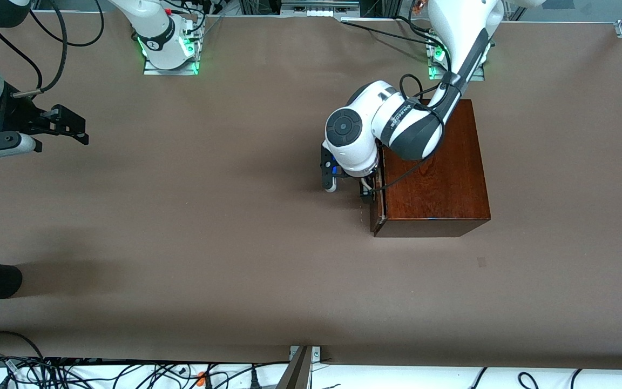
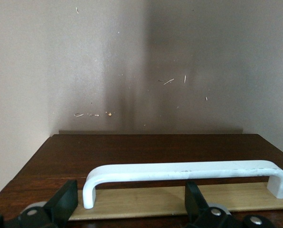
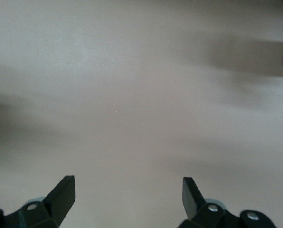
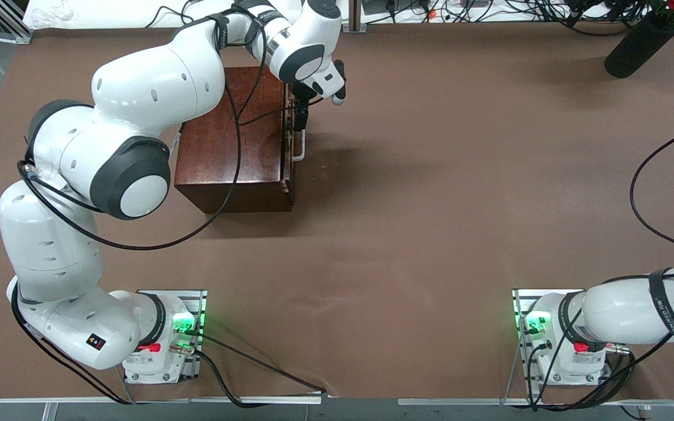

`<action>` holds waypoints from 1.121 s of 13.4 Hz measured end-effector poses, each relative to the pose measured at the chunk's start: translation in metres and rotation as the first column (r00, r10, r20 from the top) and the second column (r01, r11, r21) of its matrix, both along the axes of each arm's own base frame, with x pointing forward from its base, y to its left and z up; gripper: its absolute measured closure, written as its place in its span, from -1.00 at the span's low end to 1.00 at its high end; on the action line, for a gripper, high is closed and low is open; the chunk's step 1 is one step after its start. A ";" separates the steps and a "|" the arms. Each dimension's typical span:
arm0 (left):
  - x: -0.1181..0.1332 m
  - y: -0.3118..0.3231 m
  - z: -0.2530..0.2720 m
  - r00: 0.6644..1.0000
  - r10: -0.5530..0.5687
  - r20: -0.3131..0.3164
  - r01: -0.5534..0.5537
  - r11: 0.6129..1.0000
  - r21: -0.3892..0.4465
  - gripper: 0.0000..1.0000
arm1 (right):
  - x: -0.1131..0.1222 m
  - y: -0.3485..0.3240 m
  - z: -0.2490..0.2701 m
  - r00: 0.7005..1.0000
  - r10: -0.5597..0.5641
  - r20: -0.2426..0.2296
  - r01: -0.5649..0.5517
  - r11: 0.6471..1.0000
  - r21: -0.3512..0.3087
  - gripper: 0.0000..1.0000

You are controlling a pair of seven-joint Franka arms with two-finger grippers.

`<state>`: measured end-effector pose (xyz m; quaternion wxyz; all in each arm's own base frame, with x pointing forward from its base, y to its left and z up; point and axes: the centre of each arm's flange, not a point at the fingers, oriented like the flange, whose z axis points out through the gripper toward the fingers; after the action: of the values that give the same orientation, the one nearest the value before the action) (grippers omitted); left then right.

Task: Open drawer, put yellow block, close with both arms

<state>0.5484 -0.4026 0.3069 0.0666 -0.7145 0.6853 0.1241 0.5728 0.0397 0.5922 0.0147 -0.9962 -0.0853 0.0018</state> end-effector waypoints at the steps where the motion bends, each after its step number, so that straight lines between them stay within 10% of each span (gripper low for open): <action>1: 0.000 0.000 0.000 1.000 -0.004 0.001 0.004 1.000 0.005 -1.00 | 0.000 0.000 0.000 1.000 0.000 0.000 0.000 1.000 0.000 -1.00; 10: 0.001 0.003 0.005 1.000 -0.013 0.014 0.012 0.999 0.038 -1.00 | 0.000 0.000 0.000 1.000 0.000 0.000 0.000 1.000 0.000 -1.00; 15: 0.020 0.031 0.107 0.987 0.159 0.025 -0.157 0.985 -0.070 -1.00 | 0.000 -0.001 0.000 1.000 -0.002 0.000 0.002 1.000 0.000 -1.00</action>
<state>0.5683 -0.3718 0.4137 0.0427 -0.7702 0.6293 0.0949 0.5729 0.0387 0.5920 0.0146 -0.9963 -0.0843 0.0019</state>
